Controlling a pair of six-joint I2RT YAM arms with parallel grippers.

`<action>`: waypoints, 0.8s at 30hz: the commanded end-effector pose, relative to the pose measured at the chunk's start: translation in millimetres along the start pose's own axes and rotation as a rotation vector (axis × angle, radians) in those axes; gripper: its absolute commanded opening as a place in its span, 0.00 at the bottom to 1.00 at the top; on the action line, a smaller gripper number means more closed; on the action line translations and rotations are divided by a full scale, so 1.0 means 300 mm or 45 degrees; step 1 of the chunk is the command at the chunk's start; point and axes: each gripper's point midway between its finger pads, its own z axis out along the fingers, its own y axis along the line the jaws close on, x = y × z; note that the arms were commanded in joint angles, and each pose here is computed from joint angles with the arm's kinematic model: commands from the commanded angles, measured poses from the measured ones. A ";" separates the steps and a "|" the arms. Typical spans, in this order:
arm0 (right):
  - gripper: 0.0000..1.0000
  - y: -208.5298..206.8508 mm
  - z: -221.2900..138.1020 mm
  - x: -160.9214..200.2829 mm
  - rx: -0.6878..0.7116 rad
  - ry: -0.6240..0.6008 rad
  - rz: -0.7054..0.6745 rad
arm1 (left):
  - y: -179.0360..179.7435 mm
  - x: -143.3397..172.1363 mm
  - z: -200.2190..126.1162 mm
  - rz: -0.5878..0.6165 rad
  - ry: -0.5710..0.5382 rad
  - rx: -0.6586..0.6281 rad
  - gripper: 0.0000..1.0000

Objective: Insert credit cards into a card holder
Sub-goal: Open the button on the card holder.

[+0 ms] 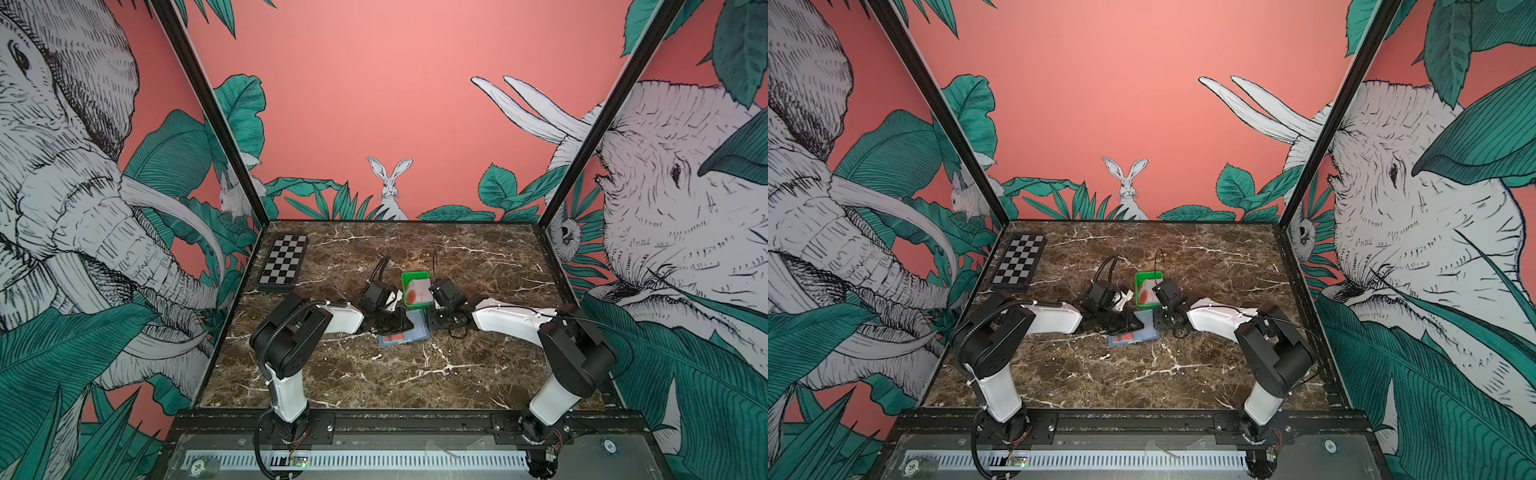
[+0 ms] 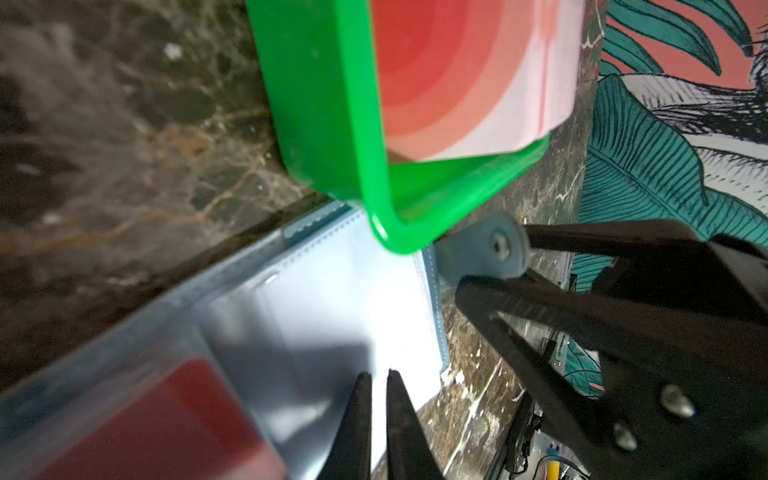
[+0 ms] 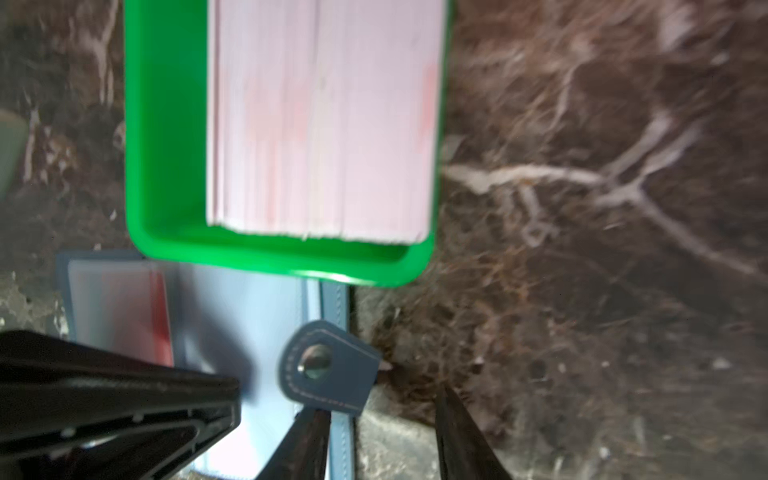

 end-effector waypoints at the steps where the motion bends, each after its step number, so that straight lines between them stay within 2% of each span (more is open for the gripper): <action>1: 0.41 -0.013 -0.026 -0.042 0.006 -0.061 0.012 | 0.052 0.072 0.006 -0.027 0.061 -0.058 0.12; 10: 0.39 -0.054 -0.023 -0.021 0.049 -0.046 0.020 | 0.095 0.119 -0.002 -0.029 0.087 -0.096 0.12; 16: 0.38 -0.086 -0.022 0.015 0.078 -0.036 0.029 | 0.096 0.119 -0.004 -0.028 0.082 -0.100 0.11; 24: 0.38 -0.108 -0.024 0.005 0.115 -0.037 0.013 | 0.095 0.119 -0.006 -0.024 0.086 -0.099 0.11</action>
